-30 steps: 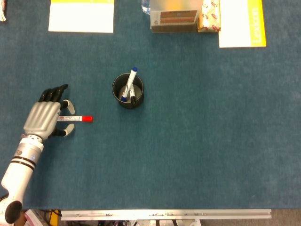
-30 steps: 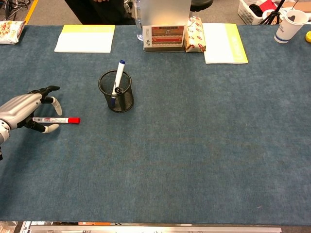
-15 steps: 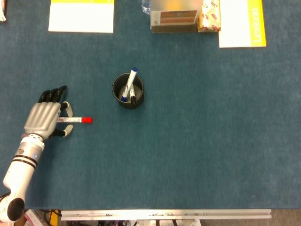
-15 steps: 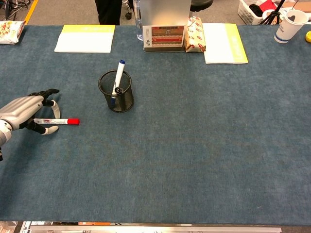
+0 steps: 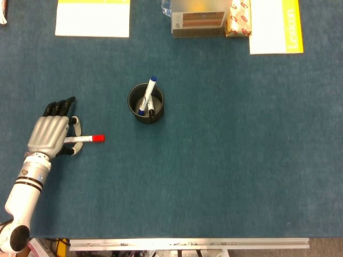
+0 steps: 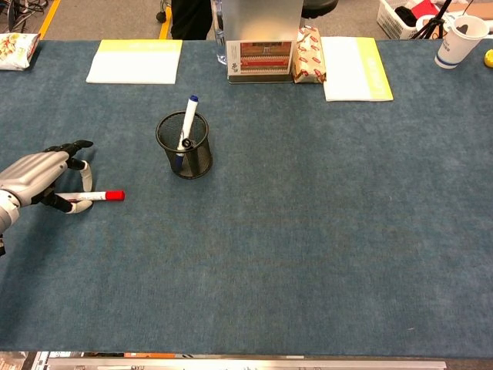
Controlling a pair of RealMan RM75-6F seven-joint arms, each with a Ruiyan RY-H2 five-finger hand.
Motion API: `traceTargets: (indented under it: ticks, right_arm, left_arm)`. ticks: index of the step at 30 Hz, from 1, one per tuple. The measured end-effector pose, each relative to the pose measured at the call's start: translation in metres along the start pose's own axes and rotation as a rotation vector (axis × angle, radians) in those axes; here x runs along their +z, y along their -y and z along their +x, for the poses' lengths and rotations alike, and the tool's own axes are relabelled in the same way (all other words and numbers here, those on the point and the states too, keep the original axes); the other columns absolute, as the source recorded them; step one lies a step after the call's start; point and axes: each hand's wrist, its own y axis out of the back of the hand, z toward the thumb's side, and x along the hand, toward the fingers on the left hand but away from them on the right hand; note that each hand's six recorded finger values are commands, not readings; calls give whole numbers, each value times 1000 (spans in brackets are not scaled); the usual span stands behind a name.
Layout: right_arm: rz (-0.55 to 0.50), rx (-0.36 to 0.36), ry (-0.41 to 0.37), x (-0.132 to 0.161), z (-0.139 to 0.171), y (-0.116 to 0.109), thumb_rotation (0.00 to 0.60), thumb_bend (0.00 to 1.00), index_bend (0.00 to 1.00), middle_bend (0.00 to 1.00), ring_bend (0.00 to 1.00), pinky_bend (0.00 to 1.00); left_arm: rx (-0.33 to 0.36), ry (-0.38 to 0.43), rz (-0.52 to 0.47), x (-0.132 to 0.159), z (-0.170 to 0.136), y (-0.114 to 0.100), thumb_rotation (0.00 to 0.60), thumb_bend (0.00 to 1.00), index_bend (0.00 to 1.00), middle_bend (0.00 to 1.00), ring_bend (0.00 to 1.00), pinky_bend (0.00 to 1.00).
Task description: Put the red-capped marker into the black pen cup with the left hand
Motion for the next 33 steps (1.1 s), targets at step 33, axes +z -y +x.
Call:
traceTargets:
  ticks: [33]
  right_arm:
    - [-7,-5,-2,1,1,-2,600,87,214,242,220,439]
  left_arm:
    - [279,151,-382,46,-17,-97,540,346,598,0,0,0]
